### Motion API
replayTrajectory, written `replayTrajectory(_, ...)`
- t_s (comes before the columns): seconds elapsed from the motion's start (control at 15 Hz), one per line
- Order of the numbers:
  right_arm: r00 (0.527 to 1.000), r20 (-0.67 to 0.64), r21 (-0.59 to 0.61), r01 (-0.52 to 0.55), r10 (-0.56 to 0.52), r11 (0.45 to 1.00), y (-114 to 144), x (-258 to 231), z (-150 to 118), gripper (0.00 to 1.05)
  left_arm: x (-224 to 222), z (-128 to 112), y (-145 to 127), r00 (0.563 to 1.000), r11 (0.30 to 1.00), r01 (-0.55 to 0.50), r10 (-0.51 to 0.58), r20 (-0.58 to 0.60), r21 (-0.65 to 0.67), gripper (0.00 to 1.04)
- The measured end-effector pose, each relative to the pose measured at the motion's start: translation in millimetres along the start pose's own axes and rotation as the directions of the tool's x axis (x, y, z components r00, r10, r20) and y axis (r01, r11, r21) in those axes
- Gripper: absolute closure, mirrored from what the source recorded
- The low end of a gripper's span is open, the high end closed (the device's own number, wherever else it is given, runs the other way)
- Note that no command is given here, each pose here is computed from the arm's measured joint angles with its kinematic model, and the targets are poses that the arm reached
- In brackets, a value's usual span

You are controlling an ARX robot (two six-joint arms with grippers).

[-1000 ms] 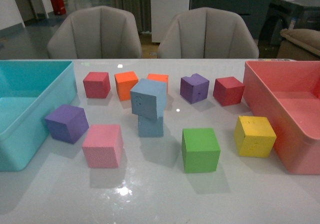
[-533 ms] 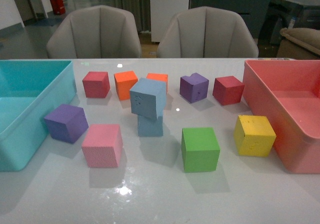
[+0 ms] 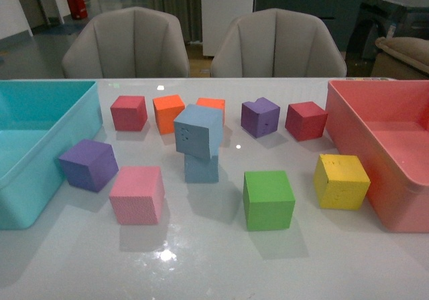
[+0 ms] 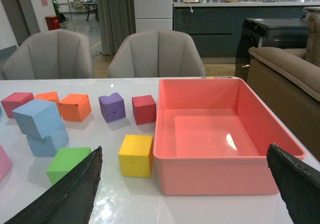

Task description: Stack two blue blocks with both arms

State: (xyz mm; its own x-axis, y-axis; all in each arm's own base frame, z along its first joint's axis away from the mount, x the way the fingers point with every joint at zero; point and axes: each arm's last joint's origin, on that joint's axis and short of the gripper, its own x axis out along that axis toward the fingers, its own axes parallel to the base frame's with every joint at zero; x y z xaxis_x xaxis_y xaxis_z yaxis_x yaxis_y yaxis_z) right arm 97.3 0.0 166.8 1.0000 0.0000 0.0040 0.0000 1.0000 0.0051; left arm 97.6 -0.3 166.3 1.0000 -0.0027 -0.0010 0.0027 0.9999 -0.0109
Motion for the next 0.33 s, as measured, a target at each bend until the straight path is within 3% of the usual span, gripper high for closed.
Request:
replayTrajectory(0.07,1.000,0.000,0.000,0.000,0.000,1.000,0.0,0.0,0.0,0.06,0.0,0.0,0.0,1.000,1.000,0.000,0.000,0.000,0.000,0.06)
replayTrajectory(0.33,1.000,0.000,0.000,0.000,0.000,1.000,0.0,0.0,0.0,0.06,0.0,0.0,0.0,1.000,1.000,0.000,0.000,0.000,0.000,0.07)
